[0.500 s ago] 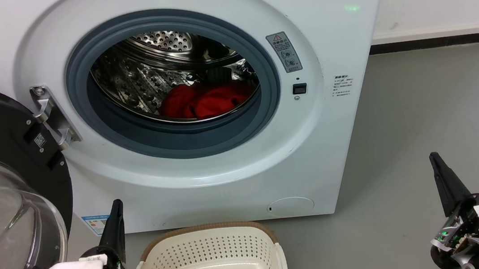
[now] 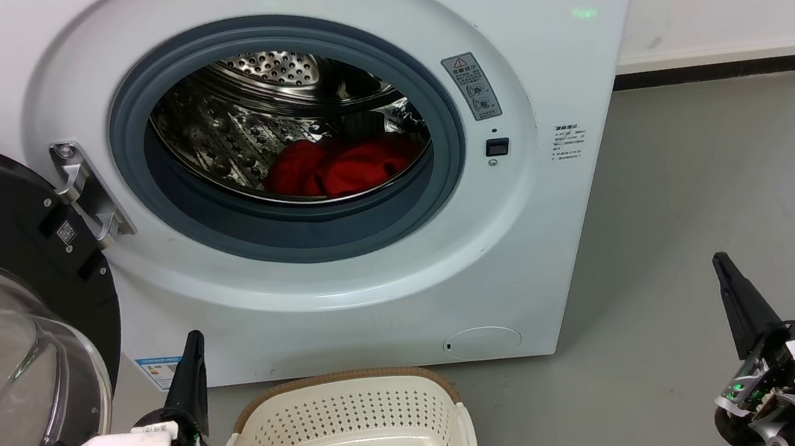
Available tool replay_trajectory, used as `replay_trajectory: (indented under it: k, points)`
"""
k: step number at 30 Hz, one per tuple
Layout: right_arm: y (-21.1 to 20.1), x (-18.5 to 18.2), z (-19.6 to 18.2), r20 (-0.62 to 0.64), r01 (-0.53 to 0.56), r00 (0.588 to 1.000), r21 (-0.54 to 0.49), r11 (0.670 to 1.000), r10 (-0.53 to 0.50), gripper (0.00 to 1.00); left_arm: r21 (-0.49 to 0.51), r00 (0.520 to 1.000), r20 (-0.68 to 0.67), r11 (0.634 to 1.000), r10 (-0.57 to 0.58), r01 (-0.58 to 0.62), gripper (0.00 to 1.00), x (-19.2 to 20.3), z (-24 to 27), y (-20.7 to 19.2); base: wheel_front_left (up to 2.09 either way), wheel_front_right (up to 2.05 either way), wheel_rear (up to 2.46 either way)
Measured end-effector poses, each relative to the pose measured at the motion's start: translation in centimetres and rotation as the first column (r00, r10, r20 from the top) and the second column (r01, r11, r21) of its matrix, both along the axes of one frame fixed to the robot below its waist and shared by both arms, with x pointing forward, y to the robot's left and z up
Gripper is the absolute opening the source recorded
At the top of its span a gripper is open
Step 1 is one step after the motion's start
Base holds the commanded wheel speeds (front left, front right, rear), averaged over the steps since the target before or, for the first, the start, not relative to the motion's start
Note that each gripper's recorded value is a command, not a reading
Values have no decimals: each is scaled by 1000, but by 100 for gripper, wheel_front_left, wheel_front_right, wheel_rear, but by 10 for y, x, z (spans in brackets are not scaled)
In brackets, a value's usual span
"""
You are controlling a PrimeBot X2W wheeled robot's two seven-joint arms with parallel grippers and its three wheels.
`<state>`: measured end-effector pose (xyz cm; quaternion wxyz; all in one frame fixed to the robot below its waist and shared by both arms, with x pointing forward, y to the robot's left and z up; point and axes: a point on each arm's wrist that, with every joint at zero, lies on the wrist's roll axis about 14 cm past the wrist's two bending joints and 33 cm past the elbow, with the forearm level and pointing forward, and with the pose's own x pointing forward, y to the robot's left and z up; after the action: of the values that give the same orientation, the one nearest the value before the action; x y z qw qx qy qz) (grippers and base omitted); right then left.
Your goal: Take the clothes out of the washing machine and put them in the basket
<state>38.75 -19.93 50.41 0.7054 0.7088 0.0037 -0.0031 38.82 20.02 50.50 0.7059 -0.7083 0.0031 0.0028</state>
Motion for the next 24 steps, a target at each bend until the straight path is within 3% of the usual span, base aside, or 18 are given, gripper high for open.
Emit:
replay_trajectory:
  k: [17,18,24]
  points:
    - [0,0,0,0,0,1000,0,1000,0,0,0,1000,0,1000,0,0,0,0,0,0,0,0,0]
    - [0,-1,-3,-8,1,1000,1,1000,-1,100,-1,1000,-8,1000,0,0,100,-1,-3,0,0,0,0]
    - [0,-16,-31,-92,12,996,9,1000,-11,100,-8,995,-96,1000,8,-9,100,-16,-32,-1,0,0,0]
